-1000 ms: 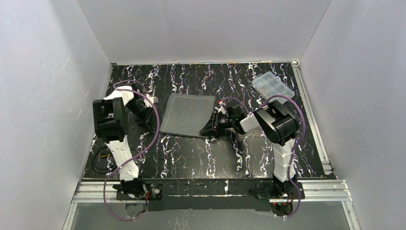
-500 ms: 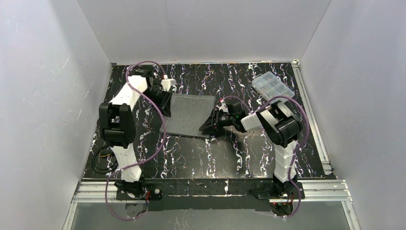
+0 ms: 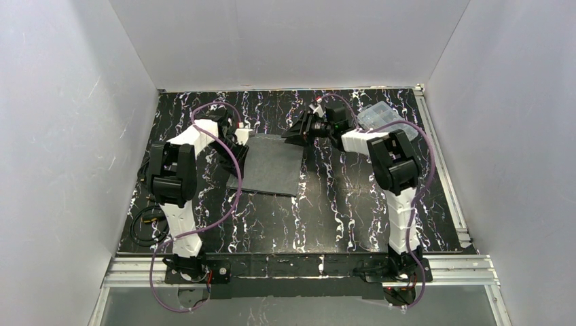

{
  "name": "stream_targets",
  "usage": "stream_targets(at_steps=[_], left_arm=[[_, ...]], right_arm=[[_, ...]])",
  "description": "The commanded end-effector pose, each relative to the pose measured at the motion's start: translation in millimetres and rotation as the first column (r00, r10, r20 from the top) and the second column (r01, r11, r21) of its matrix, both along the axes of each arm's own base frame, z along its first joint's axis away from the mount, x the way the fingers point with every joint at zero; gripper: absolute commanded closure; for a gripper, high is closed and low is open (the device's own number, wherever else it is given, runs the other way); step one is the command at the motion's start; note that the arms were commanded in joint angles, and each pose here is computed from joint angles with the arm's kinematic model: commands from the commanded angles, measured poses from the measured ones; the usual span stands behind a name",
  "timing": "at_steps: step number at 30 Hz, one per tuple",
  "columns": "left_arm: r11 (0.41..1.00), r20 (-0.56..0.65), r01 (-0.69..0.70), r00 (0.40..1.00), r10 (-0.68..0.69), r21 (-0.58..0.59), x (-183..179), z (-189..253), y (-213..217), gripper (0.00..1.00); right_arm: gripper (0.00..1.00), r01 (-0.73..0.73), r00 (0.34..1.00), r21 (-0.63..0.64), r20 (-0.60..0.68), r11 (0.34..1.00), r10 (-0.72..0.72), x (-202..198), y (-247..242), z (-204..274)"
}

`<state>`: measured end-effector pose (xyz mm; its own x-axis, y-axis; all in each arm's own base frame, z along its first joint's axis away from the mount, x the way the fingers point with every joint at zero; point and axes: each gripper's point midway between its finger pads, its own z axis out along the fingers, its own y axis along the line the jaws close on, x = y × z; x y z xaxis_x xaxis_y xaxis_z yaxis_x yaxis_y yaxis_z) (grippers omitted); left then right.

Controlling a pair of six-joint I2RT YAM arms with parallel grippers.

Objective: Fold the napkin into a case and place the utensils inside
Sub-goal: Smooth out the square-folded napkin at the center of the board.

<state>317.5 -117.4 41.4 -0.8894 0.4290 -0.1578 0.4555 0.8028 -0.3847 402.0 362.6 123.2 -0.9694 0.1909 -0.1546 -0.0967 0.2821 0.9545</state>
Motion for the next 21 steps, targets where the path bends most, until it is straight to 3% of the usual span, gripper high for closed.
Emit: stream_targets(at_steps=[1,11,21], left_arm=[[0.997,0.030,0.030,0.999,-0.032,0.074,0.8,-13.9,13.8,0.81],[0.989,0.021,0.059,0.998,-0.062,0.133,-3.4,-31.0,23.6,0.83],[0.989,0.069,0.065,0.995,-0.074,0.132,4.0,-21.5,20.8,0.83]], right_arm=[[0.54,0.001,0.997,-0.057,-0.078,0.998,-0.005,20.2,-2.2,-45.7],[0.59,0.031,0.984,-0.058,-0.171,0.998,-0.040,27.0,-13.5,-108.6],[0.55,0.045,0.999,-0.001,-0.011,0.999,-0.045,44.2,-7.9,-28.3]])
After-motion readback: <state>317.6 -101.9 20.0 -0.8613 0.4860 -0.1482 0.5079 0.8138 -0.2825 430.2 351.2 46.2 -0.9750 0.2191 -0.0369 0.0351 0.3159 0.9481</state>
